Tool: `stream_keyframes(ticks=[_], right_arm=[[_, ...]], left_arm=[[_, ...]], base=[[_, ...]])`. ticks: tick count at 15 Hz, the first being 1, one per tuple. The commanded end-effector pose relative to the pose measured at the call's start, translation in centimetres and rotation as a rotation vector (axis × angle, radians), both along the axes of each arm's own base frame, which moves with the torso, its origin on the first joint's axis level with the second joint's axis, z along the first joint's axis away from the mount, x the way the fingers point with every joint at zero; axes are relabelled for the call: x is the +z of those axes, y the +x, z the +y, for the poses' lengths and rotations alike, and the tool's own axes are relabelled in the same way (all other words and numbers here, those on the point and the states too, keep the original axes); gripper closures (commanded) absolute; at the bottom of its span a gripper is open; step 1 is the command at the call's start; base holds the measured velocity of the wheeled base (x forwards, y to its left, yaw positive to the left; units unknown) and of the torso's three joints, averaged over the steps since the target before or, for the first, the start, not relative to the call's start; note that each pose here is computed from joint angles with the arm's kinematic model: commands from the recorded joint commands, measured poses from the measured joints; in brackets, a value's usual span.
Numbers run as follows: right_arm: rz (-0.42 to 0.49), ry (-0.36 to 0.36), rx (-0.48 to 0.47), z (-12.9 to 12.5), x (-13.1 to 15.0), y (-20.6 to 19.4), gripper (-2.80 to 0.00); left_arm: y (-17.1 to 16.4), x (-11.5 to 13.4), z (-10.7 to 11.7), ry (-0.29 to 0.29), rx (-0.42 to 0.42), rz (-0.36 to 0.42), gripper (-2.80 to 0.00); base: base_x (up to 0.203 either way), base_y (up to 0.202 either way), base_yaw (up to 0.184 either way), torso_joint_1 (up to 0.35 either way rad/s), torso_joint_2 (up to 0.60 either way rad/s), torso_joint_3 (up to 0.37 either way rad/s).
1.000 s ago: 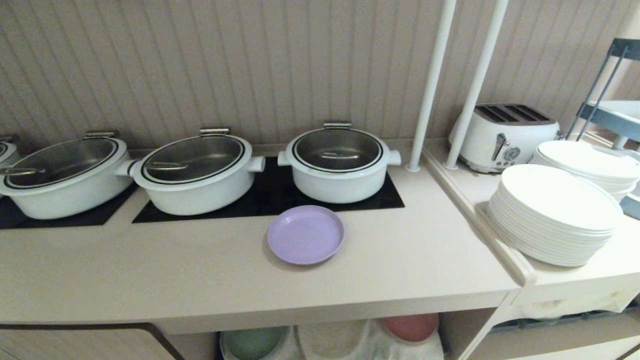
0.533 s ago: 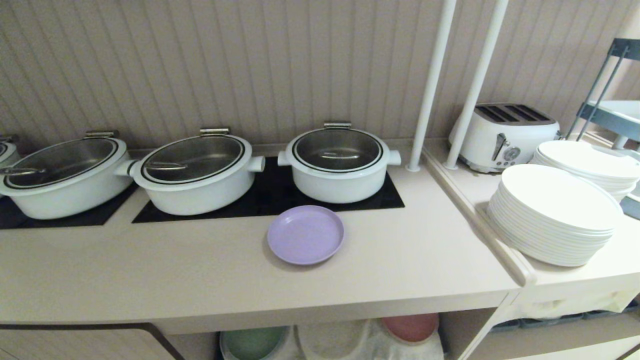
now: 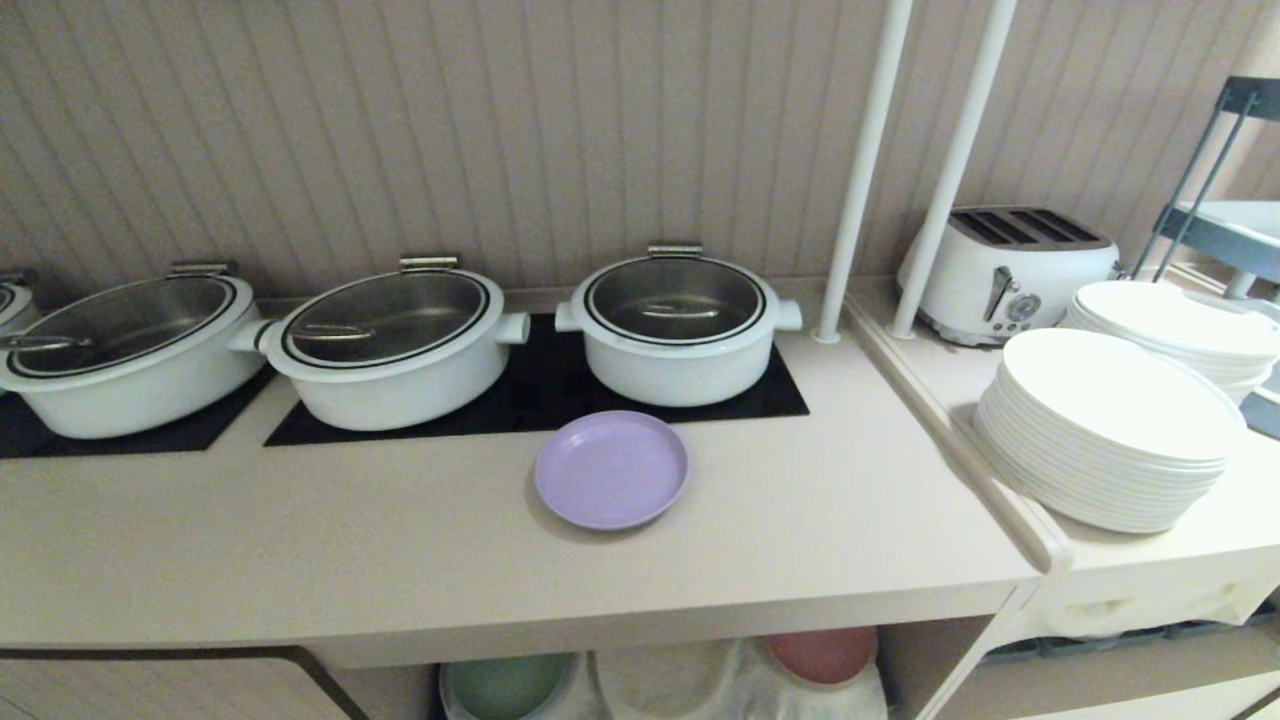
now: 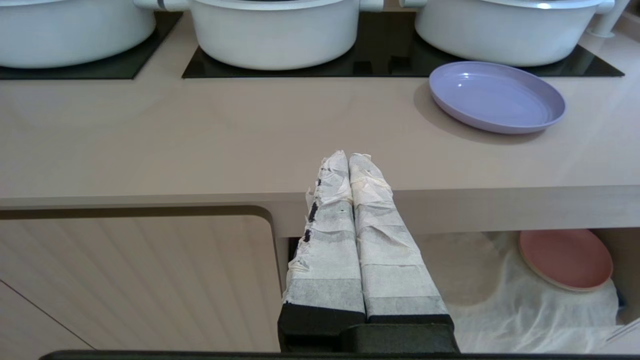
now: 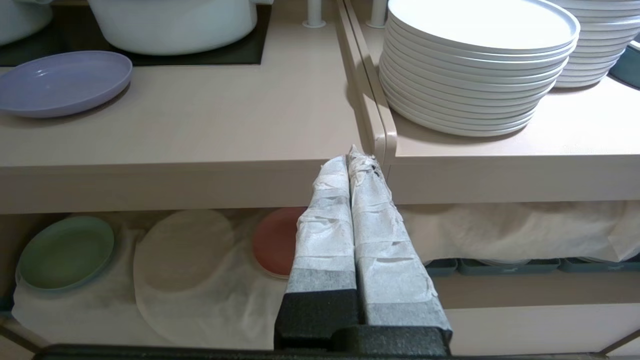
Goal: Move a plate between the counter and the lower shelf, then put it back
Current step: Pick up the plate
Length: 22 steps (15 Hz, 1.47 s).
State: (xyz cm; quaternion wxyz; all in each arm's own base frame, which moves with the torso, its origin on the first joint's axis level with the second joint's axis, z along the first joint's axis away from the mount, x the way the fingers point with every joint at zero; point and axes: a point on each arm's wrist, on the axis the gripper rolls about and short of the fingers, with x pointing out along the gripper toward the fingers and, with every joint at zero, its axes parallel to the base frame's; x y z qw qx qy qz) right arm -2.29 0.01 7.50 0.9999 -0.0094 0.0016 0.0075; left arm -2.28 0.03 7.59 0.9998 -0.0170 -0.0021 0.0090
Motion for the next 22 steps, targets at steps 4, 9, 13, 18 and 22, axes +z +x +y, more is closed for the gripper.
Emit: stream_keyframes(ticks=[4, 9, 13, 18, 22], right_arm=[[0.001, -0.001, 0.000, 0.00, 0.00, 0.01, 0.00], [0.001, -0.001, 0.000, 0.00, 0.00, 0.01, 0.00], [0.001, -0.001, 0.000, 0.00, 0.00, 0.01, 0.00], [0.001, -0.001, 0.000, 0.00, 0.00, 0.01, 0.00], [0.001, -0.001, 0.001, 0.00, 0.00, 0.01, 0.00]], left_arm=[[0.00, 0.01, 0.00, -0.001, 0.002, -0.001, 0.00], [0.00, 0.01, 0.00, -0.001, 0.000, -0.001, 0.00], [0.00, 0.01, 0.00, -0.001, 0.000, -0.001, 0.00], [0.00, 0.01, 0.00, -0.001, 0.000, -0.001, 0.00], [0.00, 0.01, 0.00, -0.001, 0.000, -0.001, 0.00]], base=[[0.000, 0.028, -0.001, 0.000, 0.00, 0.001], [0.000, 0.191, 0.001, 0.003, 0.00, 0.004], [0.000, 0.197, -0.001, 0.001, 0.00, 0.001], [0.000, 0.196, 0.000, 0.002, 0.00, 0.005], [0.000, 0.197, -0.001, 0.003, 0.00, -0.001]])
